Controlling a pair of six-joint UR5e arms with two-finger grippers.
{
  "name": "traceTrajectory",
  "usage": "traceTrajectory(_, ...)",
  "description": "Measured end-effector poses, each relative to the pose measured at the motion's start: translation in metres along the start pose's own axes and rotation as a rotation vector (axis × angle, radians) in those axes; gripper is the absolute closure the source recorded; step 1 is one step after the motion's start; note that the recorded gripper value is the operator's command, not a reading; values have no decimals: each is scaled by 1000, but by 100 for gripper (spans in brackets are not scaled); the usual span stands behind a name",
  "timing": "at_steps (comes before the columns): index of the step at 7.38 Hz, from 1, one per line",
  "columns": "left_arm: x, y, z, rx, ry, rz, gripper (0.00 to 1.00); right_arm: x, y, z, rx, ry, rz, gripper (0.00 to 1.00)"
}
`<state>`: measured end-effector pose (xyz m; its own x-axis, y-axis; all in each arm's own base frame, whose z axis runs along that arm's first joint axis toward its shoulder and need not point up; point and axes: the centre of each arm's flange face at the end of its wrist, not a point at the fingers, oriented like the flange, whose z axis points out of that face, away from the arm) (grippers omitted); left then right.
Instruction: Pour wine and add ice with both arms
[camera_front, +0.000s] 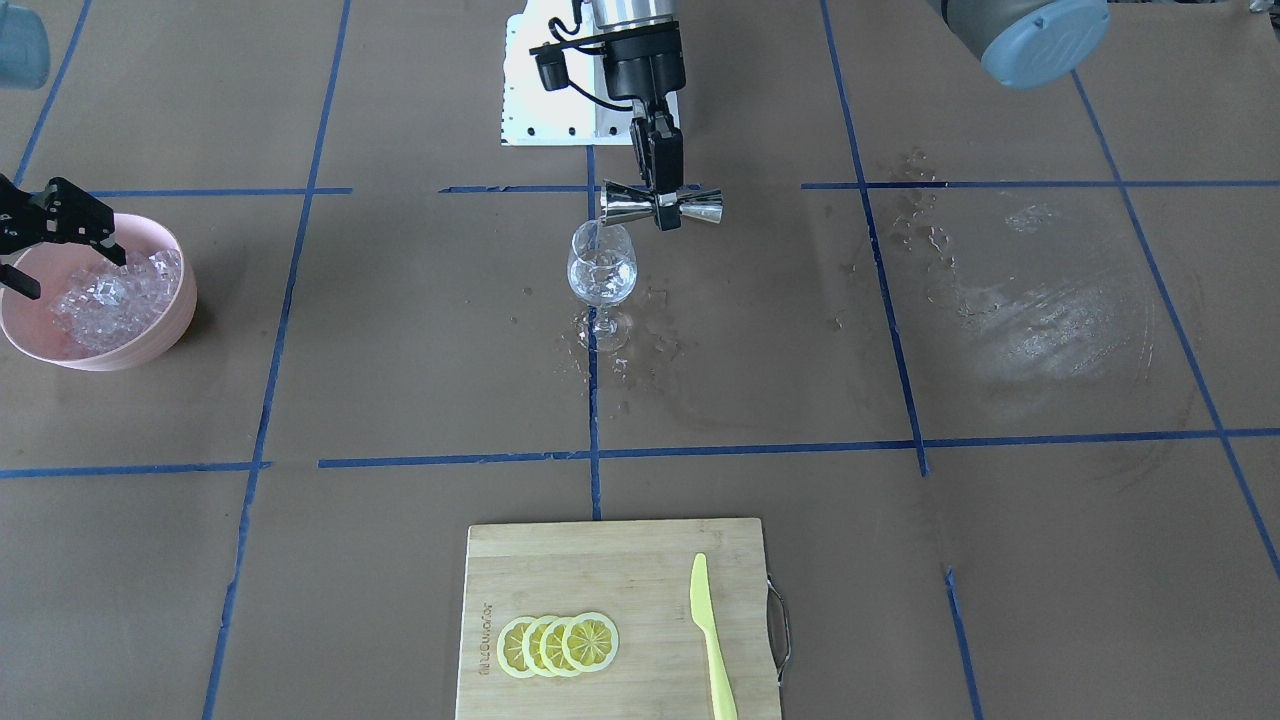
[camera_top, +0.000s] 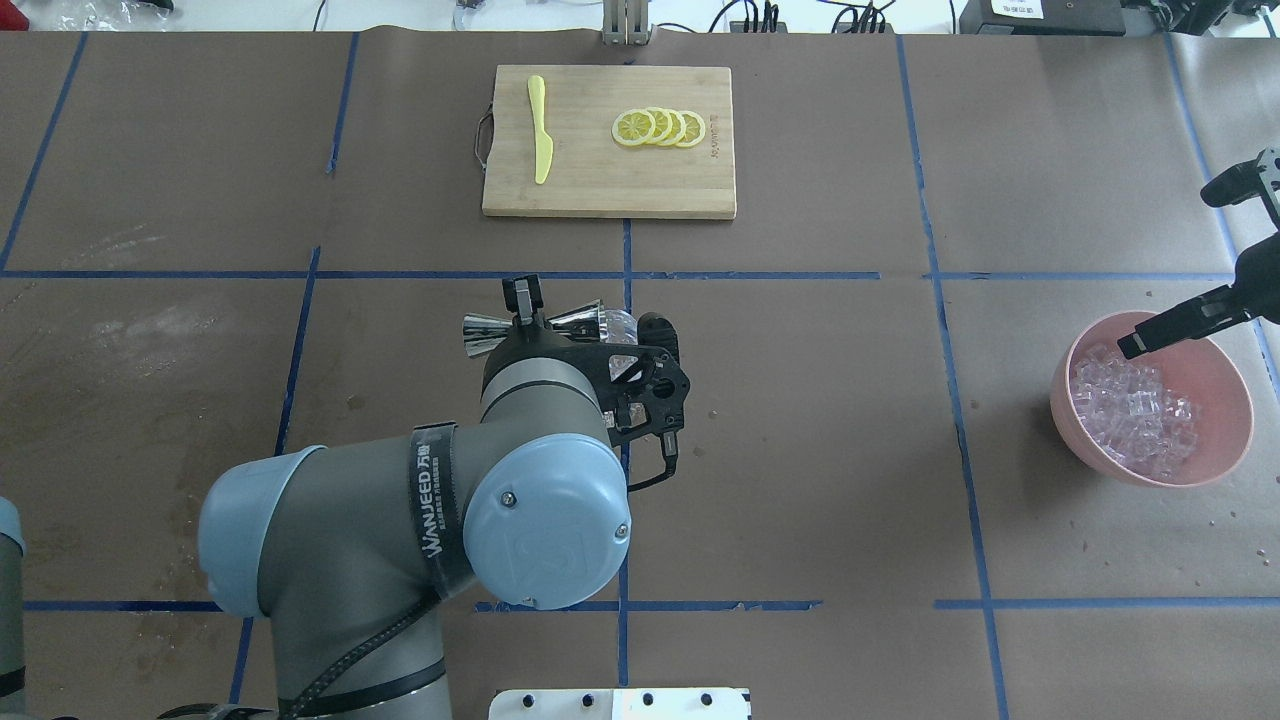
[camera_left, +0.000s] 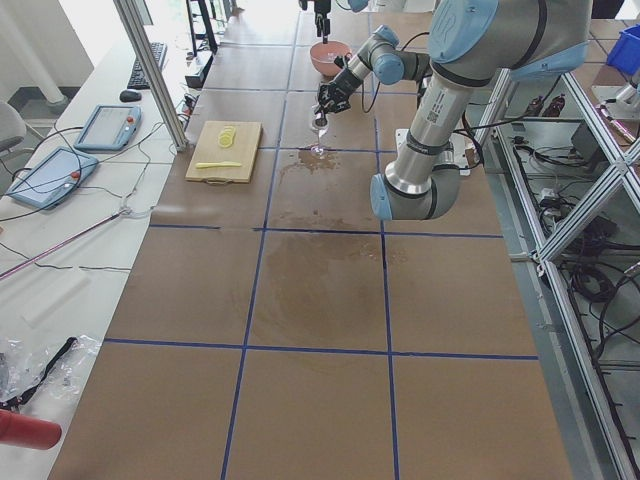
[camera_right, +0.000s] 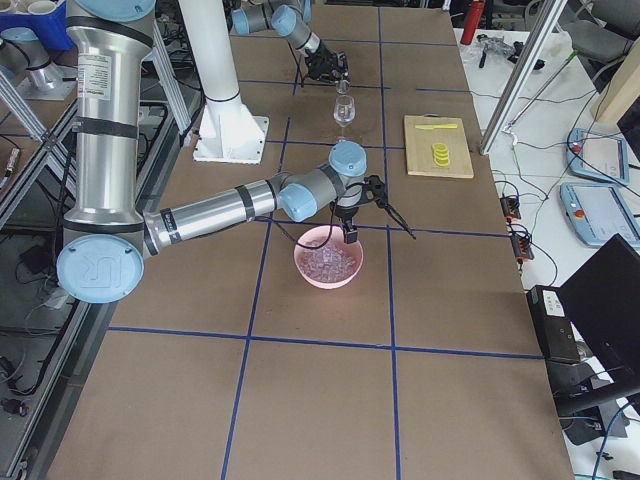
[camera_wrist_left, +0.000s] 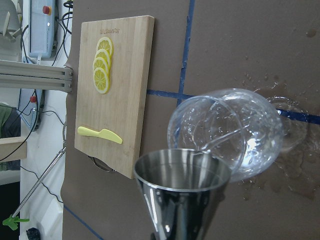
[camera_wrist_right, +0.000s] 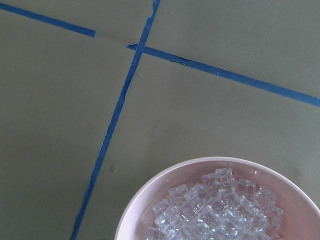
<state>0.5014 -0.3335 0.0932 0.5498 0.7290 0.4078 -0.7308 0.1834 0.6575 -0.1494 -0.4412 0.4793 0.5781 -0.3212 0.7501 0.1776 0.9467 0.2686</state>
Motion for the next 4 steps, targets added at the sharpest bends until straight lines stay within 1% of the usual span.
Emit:
traceTrajectory(2,-1,-6,10,-27,-7,29,100,0,0,0,0,0,0,0)
traceTrajectory(4,-4,-21,8,-78,-4,98,100,0,0,0,-1,0,0,0)
